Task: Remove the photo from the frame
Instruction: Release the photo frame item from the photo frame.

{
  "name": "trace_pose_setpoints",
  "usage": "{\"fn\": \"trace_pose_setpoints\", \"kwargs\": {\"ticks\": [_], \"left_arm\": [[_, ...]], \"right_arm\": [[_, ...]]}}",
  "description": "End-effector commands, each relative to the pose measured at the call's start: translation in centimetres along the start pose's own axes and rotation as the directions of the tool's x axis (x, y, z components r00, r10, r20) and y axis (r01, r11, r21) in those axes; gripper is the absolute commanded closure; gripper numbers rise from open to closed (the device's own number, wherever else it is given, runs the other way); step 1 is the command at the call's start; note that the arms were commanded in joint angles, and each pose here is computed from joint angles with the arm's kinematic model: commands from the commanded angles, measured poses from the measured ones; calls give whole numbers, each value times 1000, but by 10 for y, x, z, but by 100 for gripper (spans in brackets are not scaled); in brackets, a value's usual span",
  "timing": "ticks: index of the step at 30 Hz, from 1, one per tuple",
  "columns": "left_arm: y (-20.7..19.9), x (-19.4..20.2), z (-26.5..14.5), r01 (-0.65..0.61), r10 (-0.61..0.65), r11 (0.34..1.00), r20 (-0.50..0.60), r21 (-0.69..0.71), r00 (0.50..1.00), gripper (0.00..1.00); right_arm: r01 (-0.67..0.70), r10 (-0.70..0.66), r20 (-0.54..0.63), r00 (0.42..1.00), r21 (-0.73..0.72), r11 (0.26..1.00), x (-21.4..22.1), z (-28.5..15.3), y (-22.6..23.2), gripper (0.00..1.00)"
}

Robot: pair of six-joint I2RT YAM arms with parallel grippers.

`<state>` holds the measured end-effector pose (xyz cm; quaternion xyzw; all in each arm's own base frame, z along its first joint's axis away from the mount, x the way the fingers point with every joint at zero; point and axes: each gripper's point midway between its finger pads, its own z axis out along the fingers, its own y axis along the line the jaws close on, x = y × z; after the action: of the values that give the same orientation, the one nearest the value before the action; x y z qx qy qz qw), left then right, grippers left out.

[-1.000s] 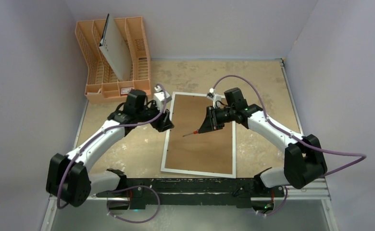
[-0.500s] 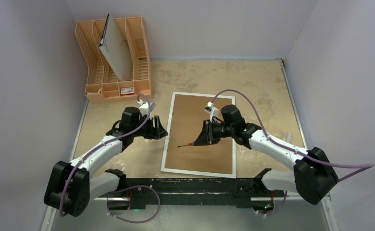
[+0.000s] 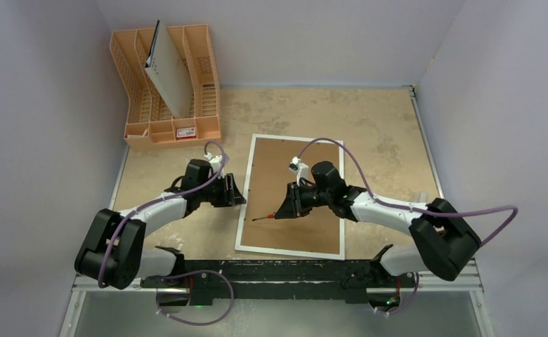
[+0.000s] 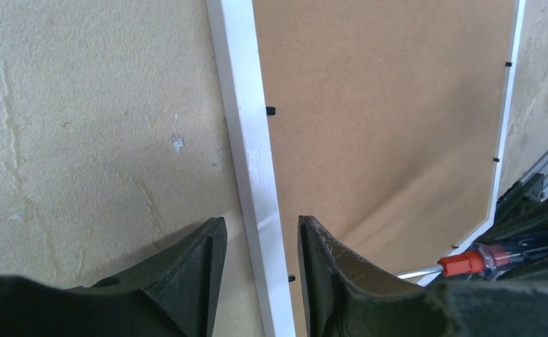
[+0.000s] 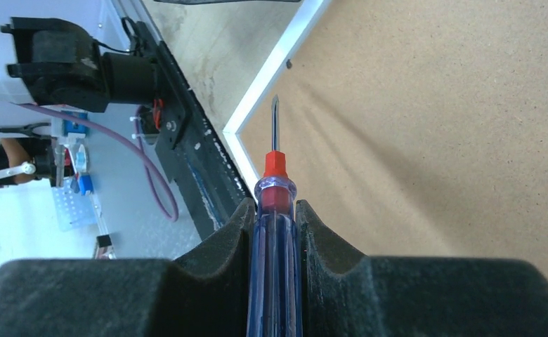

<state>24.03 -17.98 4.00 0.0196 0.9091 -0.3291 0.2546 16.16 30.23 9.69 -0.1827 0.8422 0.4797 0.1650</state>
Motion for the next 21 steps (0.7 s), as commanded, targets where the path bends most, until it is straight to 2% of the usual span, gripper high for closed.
{"fn": "trace_pose_setpoints", "kwargs": {"ticks": [1, 11, 17, 21], "left_arm": [[-1, -4, 2, -45, 45, 999, -7, 10, 999, 57], [-1, 14, 10, -106, 108, 994, -112, 18, 988, 57], [0, 22, 12, -119, 118, 993, -138, 3, 983, 57], [3, 25, 13, -119, 116, 993, -156, -9, 981, 64]], "right_arm": [[80, -80, 32, 996, -21, 997, -12, 13, 4, 100], [196, -198, 52, 979, 45, 980, -8, 28, -16, 100], [179, -181, 25, 983, 66, 982, -1, 33, -27, 100], [172, -173, 9, 985, 40, 984, 6, 35, -25, 100]]}}
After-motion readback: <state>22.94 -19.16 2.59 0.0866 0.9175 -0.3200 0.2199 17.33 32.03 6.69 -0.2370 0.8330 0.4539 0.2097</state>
